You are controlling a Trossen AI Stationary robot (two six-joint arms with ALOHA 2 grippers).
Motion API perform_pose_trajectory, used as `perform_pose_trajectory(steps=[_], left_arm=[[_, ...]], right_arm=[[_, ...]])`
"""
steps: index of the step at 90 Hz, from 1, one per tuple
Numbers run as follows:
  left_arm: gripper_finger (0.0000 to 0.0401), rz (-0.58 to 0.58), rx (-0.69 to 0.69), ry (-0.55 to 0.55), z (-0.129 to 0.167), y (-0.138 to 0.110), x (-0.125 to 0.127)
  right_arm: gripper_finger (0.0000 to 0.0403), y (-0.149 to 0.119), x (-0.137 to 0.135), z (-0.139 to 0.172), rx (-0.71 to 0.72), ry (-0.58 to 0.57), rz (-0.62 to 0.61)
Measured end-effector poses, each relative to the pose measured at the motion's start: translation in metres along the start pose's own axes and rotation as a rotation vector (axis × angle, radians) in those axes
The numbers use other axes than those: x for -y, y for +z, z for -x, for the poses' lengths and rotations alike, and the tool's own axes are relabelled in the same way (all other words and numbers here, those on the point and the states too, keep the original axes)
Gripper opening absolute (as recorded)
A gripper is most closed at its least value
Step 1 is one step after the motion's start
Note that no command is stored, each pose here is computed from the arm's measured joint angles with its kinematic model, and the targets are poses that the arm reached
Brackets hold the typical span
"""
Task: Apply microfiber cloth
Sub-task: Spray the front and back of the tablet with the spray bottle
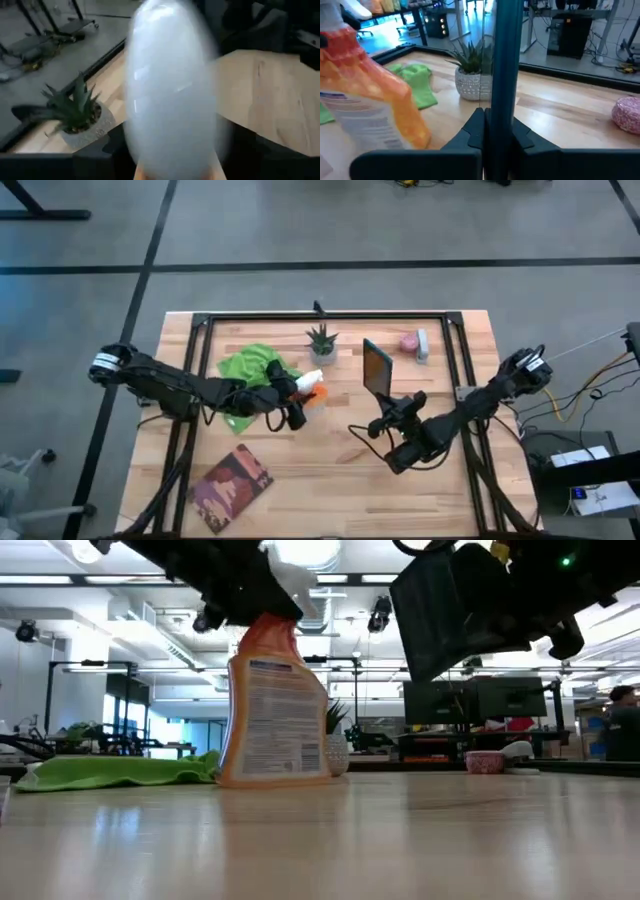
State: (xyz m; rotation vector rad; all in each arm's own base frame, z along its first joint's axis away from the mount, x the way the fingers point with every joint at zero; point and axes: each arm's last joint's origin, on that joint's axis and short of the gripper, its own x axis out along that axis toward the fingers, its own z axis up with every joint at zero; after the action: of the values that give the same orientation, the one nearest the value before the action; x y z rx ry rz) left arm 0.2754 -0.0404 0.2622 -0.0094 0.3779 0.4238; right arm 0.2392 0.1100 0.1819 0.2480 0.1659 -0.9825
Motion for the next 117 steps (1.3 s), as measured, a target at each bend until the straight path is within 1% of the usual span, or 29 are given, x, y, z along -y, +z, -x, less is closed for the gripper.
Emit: perform_pose_trajectory(steps=[16,27,36,47,55,63,75,87,95,105,117], left_arm=[[0.0271,-0.071,0.005,-0.059,0.02,0.009,-0.011],[0.0302,-0.165,-0.014,-0.167,0.032,0.011,-0.015],[0.032,-0.267,-0.026,-0.244,0.038,0.01,-0.017],[0.0333,-0.379,-0.018,-0.24,0.039,0.006,-0.022],[0.0338,-0.415,-0.017,-0.209,0.036,0.003,-0.032],[0.0338,-0.423,-0.027,-0.234,0.031,-0.001,-0.044],[0.0332,-0.422,0.017,-0.374,0.021,0.003,-0.059],[0.0322,-0.415,0.013,-0.434,0.009,0.003,-0.078],[0.0315,-0.383,0.026,-0.511,0.003,0.003,-0.09],[0.0312,-0.36,0.06,-0.595,-0.007,0.002,-0.097],[0.0312,-0.385,0.105,-0.64,-0.016,0.002,-0.099]], right_arm=[[0.0009,-0.001,-0.006,-0.007,0.013,-0.008,0.039],[0.0009,-0.004,-0.011,-0.014,0.022,-0.016,0.066],[0.0009,-0.005,-0.013,-0.017,0.018,-0.02,0.09],[0.0009,-0.003,-0.014,-0.019,0.012,-0.019,0.119],[0.0009,-0.001,-0.014,-0.018,0.01,-0.014,0.13],[0.0009,-0.001,-0.014,-0.018,0.005,-0.01,0.134],[0.0009,-0.001,-0.014,-0.018,-0.012,-0.005,0.137],[0.0009,-0.001,-0.014,-0.018,-0.015,-0.003,0.149],[0.0009,-0.002,-0.015,-0.018,-0.027,0.003,0.159],[0.0009,-0.002,-0.015,-0.018,-0.052,0.013,0.175],[0.0009,-0.002,-0.016,-0.019,-0.058,0.018,0.19]])
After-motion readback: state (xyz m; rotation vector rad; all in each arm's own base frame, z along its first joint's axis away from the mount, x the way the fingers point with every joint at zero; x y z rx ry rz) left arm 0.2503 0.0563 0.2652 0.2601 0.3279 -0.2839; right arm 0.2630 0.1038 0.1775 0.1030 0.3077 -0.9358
